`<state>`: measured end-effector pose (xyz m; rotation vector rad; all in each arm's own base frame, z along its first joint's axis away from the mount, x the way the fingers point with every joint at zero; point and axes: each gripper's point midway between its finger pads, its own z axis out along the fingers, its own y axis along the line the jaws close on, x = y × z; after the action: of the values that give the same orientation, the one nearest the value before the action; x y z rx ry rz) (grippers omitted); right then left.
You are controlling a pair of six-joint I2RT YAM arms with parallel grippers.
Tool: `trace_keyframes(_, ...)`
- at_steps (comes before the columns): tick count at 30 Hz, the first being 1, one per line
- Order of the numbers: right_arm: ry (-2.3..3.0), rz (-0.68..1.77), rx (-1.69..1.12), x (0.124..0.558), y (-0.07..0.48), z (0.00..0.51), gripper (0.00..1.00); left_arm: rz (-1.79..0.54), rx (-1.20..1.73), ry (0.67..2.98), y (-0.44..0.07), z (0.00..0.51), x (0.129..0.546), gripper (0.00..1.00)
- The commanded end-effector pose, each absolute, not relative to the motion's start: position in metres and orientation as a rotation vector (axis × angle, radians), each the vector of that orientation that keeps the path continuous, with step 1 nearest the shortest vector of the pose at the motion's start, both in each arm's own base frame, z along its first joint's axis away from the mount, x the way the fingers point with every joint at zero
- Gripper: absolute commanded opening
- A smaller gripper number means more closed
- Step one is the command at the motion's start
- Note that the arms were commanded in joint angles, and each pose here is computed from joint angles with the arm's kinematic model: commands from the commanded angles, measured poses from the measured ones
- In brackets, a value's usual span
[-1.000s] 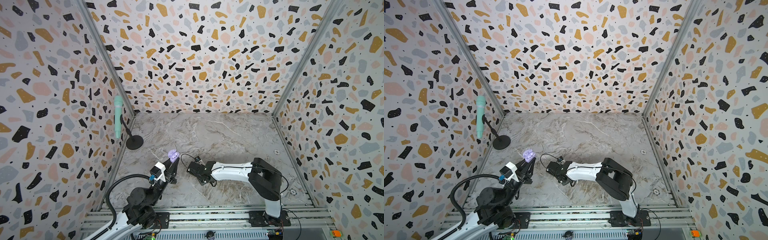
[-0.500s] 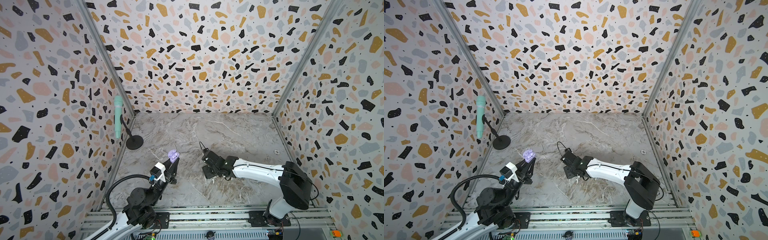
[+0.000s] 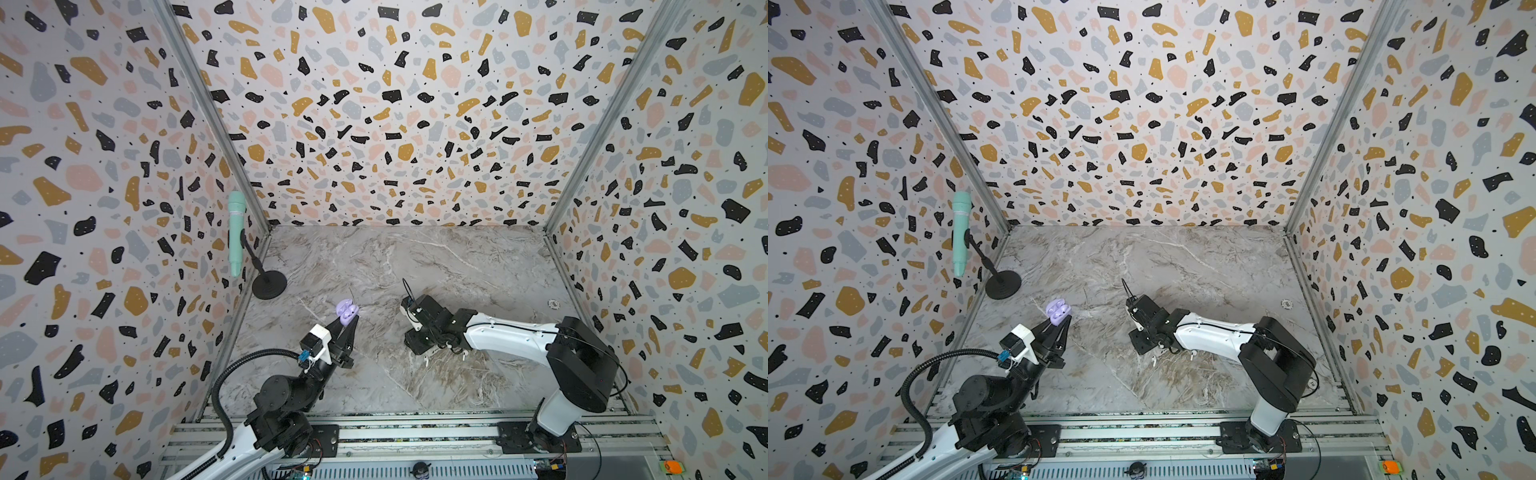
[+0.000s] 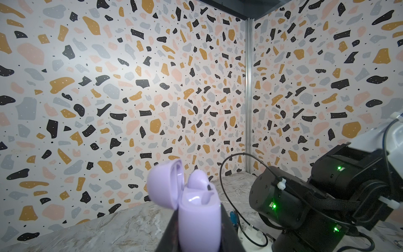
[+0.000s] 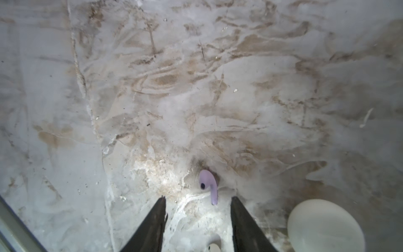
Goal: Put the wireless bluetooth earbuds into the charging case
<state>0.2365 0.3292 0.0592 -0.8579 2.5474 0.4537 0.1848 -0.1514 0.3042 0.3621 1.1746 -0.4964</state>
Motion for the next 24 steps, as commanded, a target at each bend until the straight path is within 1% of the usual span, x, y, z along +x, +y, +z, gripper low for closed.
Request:
trace_keyframes(1,2.529,0.4,-0.844,0.246,0.334,0.068,0.44,-0.493,0.354,1.146,-0.15,0.31,0.183,0.0)
trace_keyframes(5,2.552,0.329,-0.824,0.245,0.335,0.06,0.38,-0.492,0.355,1.145,-0.15,0.31,0.183,0.0)
trace_keyframes(24,2.573,0.235,-0.785,0.248,0.337,0.044,0.24,-0.498,0.353,1.139,-0.149,0.312,0.181,0.0)
